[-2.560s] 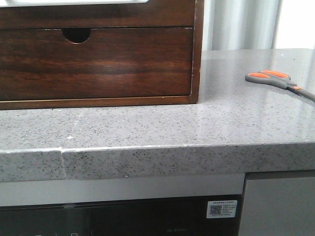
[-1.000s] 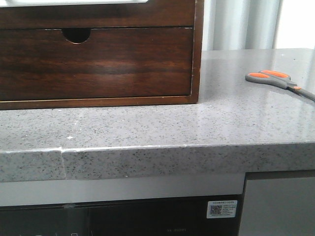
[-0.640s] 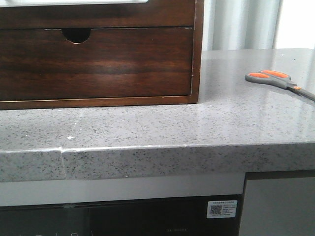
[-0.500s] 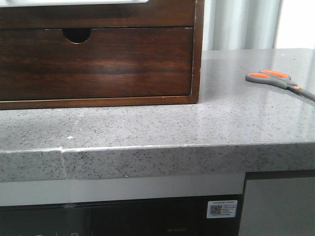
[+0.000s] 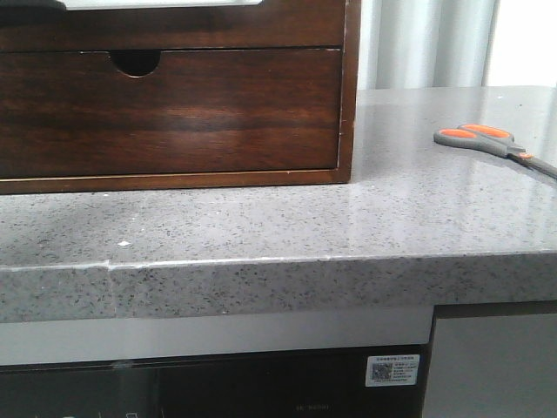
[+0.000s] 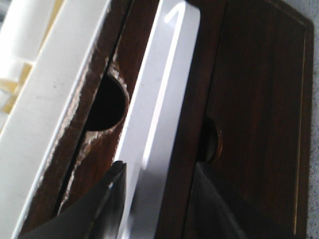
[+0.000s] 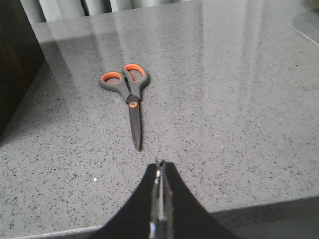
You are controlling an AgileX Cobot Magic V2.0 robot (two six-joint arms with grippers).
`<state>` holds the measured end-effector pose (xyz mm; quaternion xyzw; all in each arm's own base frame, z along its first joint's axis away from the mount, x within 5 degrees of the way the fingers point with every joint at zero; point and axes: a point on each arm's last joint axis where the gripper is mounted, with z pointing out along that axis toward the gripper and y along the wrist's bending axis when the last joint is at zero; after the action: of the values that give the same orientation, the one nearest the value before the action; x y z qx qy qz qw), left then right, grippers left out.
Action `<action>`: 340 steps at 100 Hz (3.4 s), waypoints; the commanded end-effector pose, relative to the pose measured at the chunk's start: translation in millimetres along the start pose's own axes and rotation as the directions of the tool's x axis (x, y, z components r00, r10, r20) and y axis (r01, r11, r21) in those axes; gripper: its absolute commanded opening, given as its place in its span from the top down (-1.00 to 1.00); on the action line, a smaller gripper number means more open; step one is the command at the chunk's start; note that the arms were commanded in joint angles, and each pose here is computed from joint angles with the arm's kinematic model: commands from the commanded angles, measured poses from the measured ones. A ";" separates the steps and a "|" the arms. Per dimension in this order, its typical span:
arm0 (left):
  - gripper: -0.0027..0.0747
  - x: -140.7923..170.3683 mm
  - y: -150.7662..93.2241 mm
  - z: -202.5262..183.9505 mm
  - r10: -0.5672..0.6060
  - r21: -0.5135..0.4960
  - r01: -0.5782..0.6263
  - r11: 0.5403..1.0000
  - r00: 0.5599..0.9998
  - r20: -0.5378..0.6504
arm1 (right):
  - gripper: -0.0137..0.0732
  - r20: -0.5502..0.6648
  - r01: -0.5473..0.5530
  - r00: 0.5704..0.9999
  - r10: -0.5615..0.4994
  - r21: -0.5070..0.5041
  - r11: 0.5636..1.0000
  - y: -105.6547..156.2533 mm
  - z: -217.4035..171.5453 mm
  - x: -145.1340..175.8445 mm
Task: Put scissors in drawer with both arms
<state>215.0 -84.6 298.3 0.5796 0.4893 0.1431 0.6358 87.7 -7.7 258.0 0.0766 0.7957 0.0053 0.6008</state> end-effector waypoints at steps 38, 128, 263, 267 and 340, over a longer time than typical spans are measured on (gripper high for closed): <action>0.35 -1.9 16.7 16.5 -0.004 -0.031 0.005 0.999 1.000 0.025 | 0.79 0.091 0.007 0.996 -0.006 -0.010 1.000 1.9 -1.0 -17.1; 0.98 -22.5 3.0 -24.5 0.017 -0.088 -0.007 0.996 0.992 0.123 | 0.79 0.087 0.007 0.996 -0.006 -0.010 1.000 1.9 -1.0 -16.7; 0.11 -45.9 -44.3 -88.9 -0.111 -0.147 0.175 0.973 0.923 0.369 | 0.79 0.035 -0.020 0.999 0.020 -0.011 1.000 2.1 -1.1 -13.9; 0.11 -47.9 -41.8 -90.3 -0.142 -0.154 0.220 0.963 0.905 0.402 | 0.79 0.038 -0.020 0.999 0.020 -0.012 1.000 2.4 -1.1 -16.1; 0.11 -56.9 -22.3 -132.8 -0.283 -0.327 0.471 0.819 0.828 0.484 | -0.07 -0.335 0.133 0.931 -0.144 -0.056 0.990 28.0 125.3 -114.0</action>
<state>81.3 -57.4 311.5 0.3623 0.4212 0.0133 0.8314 216.1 -4.6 316.4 0.0285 0.9004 0.0012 0.4341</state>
